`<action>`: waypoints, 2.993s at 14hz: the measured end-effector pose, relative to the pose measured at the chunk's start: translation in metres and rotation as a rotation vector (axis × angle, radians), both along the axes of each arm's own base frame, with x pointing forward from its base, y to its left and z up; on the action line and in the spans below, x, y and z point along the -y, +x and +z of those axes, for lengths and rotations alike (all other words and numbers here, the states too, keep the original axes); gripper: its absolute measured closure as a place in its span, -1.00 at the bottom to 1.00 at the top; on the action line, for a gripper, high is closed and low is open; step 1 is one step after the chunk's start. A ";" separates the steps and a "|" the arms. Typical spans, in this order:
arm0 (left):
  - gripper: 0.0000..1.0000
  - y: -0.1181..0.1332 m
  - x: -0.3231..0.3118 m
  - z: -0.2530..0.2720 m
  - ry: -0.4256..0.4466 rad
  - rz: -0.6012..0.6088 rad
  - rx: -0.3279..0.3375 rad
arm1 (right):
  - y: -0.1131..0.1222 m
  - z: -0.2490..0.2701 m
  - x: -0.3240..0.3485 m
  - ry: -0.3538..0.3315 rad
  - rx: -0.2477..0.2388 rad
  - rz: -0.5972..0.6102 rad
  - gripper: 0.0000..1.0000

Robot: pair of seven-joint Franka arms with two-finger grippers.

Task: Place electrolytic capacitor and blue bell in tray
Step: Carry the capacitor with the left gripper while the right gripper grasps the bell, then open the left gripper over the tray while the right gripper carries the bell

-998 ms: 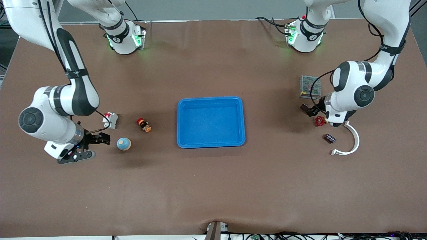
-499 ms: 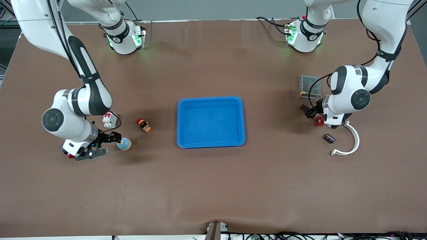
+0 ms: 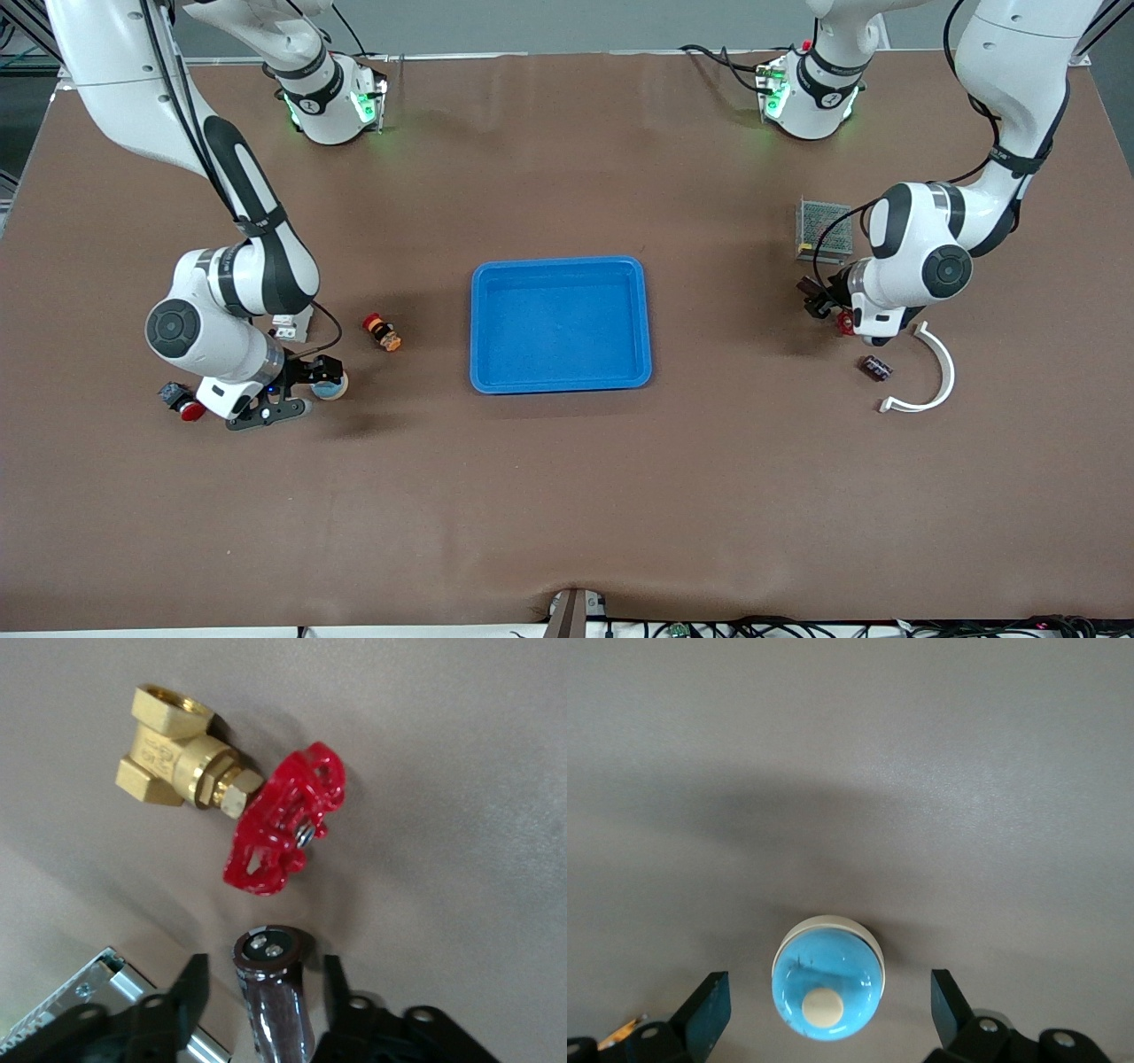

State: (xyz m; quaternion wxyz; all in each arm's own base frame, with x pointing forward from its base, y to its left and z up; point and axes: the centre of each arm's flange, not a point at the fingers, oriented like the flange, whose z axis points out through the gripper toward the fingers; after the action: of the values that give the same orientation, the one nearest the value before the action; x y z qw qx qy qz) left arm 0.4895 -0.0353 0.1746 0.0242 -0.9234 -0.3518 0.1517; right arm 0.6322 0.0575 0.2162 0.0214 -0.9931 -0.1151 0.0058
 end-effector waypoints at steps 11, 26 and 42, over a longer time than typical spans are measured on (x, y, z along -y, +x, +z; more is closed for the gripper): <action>0.37 0.029 0.061 0.033 -0.006 0.055 0.083 | -0.006 -0.042 0.001 -0.004 -0.034 0.017 -1.00; 0.37 0.038 0.302 0.100 0.014 0.576 0.150 | -0.006 -0.044 -0.002 -0.004 -0.030 0.023 -0.44; 0.37 -0.007 0.380 0.027 0.108 0.738 0.009 | 0.029 0.010 -0.006 0.002 -0.071 0.031 -0.37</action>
State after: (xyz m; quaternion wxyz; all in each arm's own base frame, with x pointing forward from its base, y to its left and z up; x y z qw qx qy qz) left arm 0.4826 -0.4158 0.2019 0.0152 -0.7326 -0.6685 0.1273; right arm 0.6611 0.0636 0.2257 0.0262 -0.9903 -0.1298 0.0415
